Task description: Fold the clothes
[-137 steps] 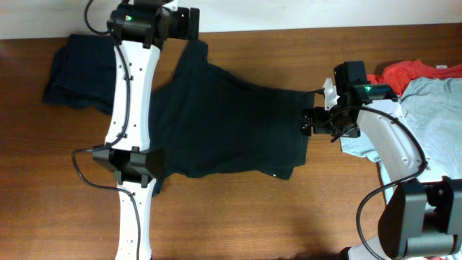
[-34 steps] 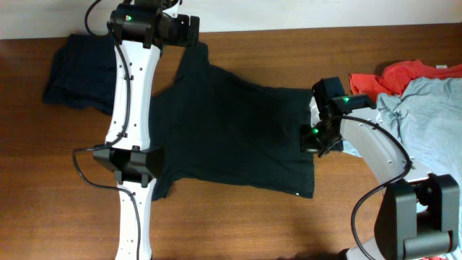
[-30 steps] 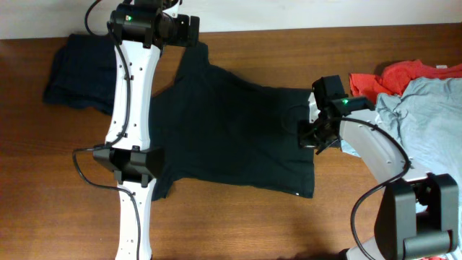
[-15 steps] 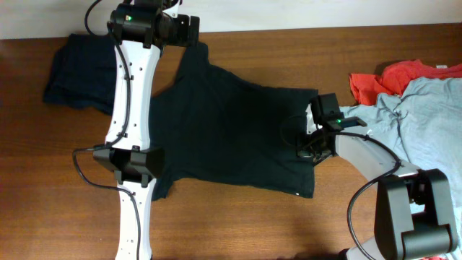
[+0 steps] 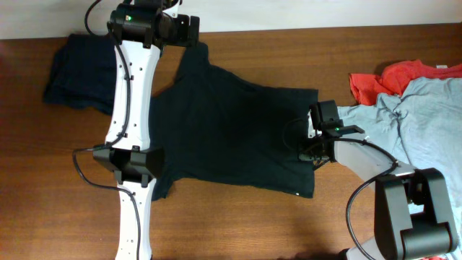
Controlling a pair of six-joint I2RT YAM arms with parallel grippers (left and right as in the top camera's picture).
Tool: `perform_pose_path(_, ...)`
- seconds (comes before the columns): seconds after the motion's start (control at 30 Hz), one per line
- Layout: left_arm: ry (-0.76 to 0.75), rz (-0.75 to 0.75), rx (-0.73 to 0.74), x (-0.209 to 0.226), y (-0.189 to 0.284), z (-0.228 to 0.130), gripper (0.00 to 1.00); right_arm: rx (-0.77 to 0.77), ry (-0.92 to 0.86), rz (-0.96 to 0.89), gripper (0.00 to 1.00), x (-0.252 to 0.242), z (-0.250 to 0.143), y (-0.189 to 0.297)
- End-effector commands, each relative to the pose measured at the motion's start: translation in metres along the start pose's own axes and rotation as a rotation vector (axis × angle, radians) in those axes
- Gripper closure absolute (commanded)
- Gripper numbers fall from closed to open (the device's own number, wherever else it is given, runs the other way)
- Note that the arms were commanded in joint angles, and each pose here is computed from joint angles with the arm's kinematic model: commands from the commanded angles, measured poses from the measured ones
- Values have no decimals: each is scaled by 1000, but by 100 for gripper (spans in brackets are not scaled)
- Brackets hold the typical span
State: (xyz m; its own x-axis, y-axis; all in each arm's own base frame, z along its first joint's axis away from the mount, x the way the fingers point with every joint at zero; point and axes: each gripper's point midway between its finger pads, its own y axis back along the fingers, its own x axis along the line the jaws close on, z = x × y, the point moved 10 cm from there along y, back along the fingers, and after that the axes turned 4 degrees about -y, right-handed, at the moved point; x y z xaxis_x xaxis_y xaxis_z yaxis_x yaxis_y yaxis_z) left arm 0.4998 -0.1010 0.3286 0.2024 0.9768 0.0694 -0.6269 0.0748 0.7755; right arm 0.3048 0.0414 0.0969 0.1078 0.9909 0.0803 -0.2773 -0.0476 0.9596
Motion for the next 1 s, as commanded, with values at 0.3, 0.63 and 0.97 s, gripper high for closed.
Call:
perform_pose_path(0.3, 11, -9, 4, -2, -2, -1, 1, -30, 0, -155, 95, -11, 0, -1)
perform_pose_path(0.63, 11, -9, 4, -2, -2, -1, 1, -52, 0, -238, 94, -17, 2, 0)
perform_pose_path(0.97, 11, -9, 4, -2, -2, -1, 1, -89, -1, -366, 94, -25, 4, 3)
